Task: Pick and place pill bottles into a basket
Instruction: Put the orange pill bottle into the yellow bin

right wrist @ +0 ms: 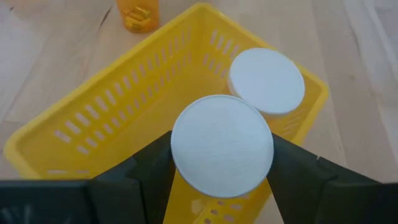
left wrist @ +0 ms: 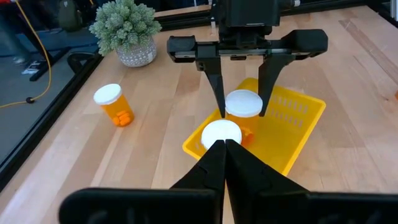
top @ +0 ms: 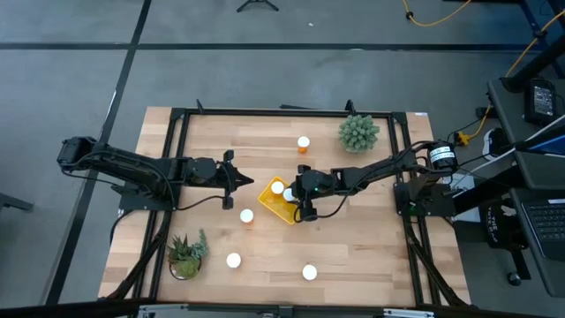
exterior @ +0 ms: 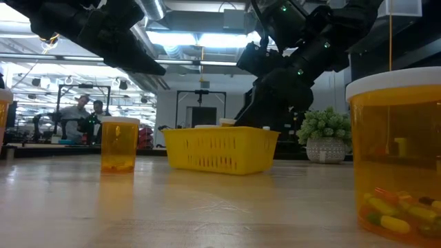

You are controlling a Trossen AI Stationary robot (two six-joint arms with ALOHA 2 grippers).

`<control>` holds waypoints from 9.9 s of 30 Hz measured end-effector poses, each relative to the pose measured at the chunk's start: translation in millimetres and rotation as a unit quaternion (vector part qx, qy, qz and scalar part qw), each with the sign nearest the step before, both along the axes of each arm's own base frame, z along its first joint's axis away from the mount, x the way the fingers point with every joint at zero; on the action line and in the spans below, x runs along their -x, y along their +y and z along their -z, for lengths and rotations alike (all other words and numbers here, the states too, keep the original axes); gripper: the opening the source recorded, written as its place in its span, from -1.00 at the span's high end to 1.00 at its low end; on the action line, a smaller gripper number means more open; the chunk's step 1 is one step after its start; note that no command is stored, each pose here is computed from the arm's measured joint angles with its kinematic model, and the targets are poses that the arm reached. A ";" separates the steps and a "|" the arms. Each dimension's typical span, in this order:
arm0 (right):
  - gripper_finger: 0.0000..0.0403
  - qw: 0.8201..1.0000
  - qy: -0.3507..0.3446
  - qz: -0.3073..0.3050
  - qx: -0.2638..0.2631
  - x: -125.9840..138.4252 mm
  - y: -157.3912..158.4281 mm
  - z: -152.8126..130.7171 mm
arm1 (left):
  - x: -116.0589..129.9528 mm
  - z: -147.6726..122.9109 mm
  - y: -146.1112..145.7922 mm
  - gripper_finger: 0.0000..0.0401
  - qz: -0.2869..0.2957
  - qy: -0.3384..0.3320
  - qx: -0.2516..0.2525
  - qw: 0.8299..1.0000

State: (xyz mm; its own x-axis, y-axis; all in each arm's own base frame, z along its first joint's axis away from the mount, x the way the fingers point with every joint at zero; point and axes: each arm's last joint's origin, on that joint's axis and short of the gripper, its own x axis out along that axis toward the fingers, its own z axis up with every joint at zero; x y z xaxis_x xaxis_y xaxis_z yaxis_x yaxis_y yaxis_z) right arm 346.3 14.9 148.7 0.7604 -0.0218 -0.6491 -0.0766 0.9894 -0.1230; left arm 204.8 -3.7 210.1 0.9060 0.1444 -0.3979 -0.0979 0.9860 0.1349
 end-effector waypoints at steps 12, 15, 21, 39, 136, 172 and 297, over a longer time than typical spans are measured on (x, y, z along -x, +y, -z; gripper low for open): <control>-0.46 1.000 0.000 -0.005 0.007 0.0 0.0 0.0 | 0.0 0.0 0.1 0.98 0.000 0.000 0.000 1.000; -0.49 1.000 0.001 -0.006 0.018 0.1 -0.3 0.1 | 0.0 0.0 0.1 0.96 -0.001 0.000 0.001 1.000; -0.50 0.999 0.007 0.010 0.044 0.8 -2.0 0.7 | 0.0 0.0 0.1 0.97 -0.002 -0.001 0.004 1.000; -0.50 0.999 -0.020 0.002 0.037 6.9 -0.4 -23.0 | 0.0 0.1 0.0 0.99 -0.001 0.000 0.005 1.000; -0.36 0.959 -0.087 0.271 -0.013 55.3 -153.6 19.3 | 1.7 2.9 1.8 0.64 -0.017 0.022 -0.037 0.999; -0.09 0.964 -0.071 0.256 0.010 39.4 -164.2 25.4 | 1.9 2.7 2.6 0.64 -0.029 0.022 -0.042 0.998; -0.13 0.998 -0.041 0.037 -0.001 51.2 24.2 -8.4 | 1.5 2.1 2.4 0.64 -0.043 0.011 -0.006 0.999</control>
State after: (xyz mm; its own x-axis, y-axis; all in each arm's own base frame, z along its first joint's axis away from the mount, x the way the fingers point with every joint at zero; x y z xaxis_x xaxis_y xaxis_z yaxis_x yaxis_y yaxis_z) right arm 295.1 39.1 157.2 0.8075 -0.0787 -0.5845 0.0065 0.9922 -0.1247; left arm 203.3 -1.3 208.0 0.8814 0.2262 -0.4146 -0.1792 0.9724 0.1494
